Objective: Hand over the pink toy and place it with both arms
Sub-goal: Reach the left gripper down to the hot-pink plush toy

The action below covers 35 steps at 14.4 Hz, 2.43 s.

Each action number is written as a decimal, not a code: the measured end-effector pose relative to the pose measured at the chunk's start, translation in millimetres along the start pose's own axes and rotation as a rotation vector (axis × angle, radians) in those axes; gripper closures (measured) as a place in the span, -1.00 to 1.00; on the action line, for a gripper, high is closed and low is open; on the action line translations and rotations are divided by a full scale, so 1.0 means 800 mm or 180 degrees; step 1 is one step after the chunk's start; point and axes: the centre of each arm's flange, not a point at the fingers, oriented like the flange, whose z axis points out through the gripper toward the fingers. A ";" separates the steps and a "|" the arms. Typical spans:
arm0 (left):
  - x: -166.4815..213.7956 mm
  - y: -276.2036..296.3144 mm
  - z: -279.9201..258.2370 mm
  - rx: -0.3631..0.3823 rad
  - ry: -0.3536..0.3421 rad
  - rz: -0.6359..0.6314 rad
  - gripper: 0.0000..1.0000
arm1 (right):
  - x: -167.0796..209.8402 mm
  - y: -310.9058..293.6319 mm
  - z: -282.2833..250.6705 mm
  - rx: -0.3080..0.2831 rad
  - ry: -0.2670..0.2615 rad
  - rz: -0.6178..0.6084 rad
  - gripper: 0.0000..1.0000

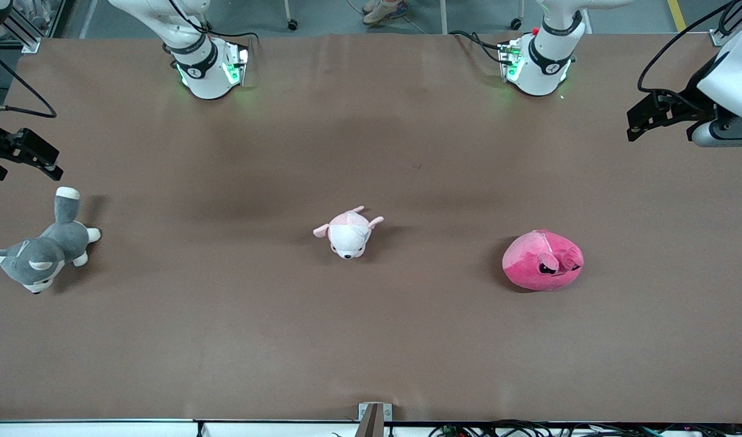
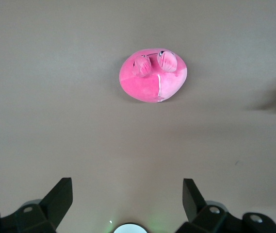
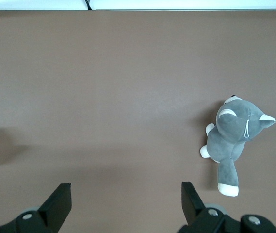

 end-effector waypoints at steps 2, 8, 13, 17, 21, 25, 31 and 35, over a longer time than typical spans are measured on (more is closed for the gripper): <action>0.001 -0.002 0.001 0.0000 -0.0004 -0.0011 -1.00 | -0.005 0.000 -0.004 0.0000 -0.0021 0.0000 -1.00; 0.034 -0.019 0.042 -0.0010 -0.0158 -0.0092 -1.00 | -0.015 -0.002 -0.015 -0.0001 -0.0058 -0.0003 -1.00; 0.113 -0.052 0.140 -0.0053 -0.0144 -0.0269 -1.00 | -0.015 -0.001 -0.016 -0.0001 -0.0052 0.0000 -1.00; 0.150 -0.057 0.228 -0.0091 -0.0097 -0.0620 -1.00 | -0.017 0.002 -0.017 0.0000 -0.0081 0.0017 -1.00; 0.156 -0.040 0.304 -0.0371 -0.0049 -0.0866 -0.99 | -0.017 0.006 -0.022 -0.0003 -0.0063 0.0035 -1.00; 0.157 -0.030 0.334 -0.0402 -0.0092 -0.0894 -0.90 | -0.017 0.013 -0.023 -0.0008 -0.0056 0.0072 -1.00; 0.164 -0.029 0.365 -0.0404 -0.0106 -0.0945 -0.61 | -0.017 0.015 -0.023 -0.0009 -0.0057 0.0078 -1.00; 0.168 -0.025 0.382 -0.0408 -0.0113 -0.0946 -0.45 | -0.017 0.015 -0.022 -0.0008 -0.0060 0.0078 -1.00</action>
